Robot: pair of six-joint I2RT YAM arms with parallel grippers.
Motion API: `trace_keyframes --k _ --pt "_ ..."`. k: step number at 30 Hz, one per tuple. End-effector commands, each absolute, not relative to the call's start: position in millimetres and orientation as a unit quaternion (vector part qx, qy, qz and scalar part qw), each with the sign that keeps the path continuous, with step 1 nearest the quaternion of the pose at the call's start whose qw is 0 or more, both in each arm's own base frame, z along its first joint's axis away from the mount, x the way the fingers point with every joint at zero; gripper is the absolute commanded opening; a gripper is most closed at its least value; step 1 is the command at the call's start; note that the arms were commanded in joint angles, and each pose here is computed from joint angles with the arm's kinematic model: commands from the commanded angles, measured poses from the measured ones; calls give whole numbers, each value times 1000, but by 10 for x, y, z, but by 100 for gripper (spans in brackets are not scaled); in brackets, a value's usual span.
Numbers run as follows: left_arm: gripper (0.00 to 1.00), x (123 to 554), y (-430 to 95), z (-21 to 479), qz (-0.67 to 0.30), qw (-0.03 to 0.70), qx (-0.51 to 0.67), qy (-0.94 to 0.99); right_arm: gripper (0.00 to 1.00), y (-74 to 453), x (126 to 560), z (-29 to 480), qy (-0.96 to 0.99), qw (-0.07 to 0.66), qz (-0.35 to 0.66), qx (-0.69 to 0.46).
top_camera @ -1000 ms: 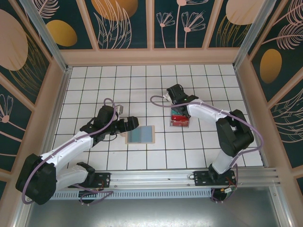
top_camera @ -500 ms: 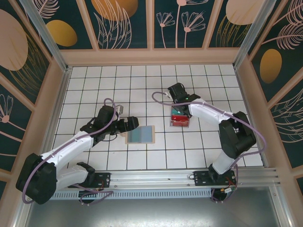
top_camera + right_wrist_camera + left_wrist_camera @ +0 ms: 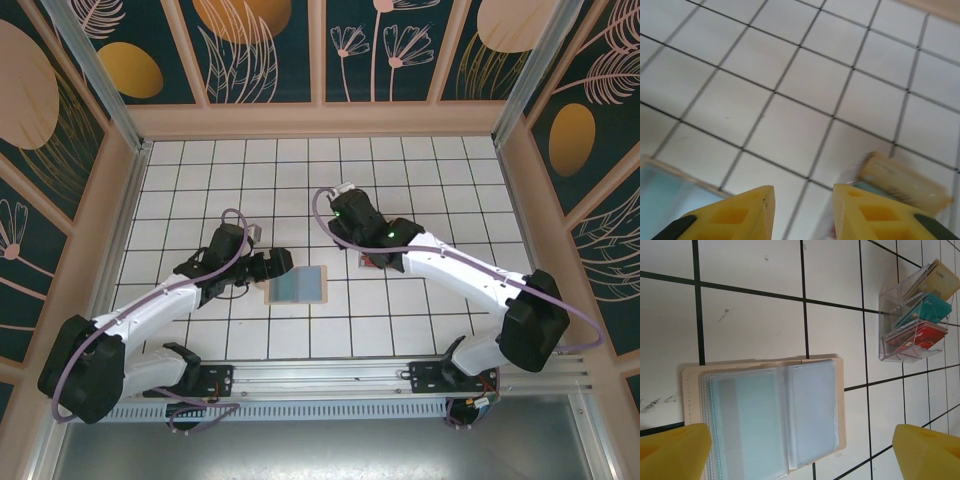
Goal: Take the credit cards out of the card holder
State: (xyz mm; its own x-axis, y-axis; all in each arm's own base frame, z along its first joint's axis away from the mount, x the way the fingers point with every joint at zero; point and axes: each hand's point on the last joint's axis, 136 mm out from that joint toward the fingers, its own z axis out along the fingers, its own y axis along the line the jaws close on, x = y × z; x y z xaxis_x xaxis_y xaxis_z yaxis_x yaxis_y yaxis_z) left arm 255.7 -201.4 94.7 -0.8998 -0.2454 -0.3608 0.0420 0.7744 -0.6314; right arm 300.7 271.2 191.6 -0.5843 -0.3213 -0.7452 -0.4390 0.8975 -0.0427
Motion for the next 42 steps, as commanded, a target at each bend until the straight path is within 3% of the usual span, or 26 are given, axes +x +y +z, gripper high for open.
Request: trace_keyframes --k 1,12,23,28,38,42 --pt "93 2558 -1981 897 -320 209 -66 922 36 3016 2753 1741 904 369 151 -156" --pt "80 2544 -2013 845 -325 193 -71 923 26 3303 2278 960 937 269 190 -117" --pt "65 2552 -2098 674 -328 168 -67 927 20 3069 2139 272 971 192 127 -72" --pt "65 2536 -2148 595 -322 158 -56 932 20 3055 2104 145 974 175 124 -68" --pt "65 2471 -2184 420 -302 138 -43 942 0 3037 2057 -24 979 150 121 -64" --pt "65 2434 -2149 342 -283 132 -42 949 0 3039 2038 -49 980 145 122 -64"
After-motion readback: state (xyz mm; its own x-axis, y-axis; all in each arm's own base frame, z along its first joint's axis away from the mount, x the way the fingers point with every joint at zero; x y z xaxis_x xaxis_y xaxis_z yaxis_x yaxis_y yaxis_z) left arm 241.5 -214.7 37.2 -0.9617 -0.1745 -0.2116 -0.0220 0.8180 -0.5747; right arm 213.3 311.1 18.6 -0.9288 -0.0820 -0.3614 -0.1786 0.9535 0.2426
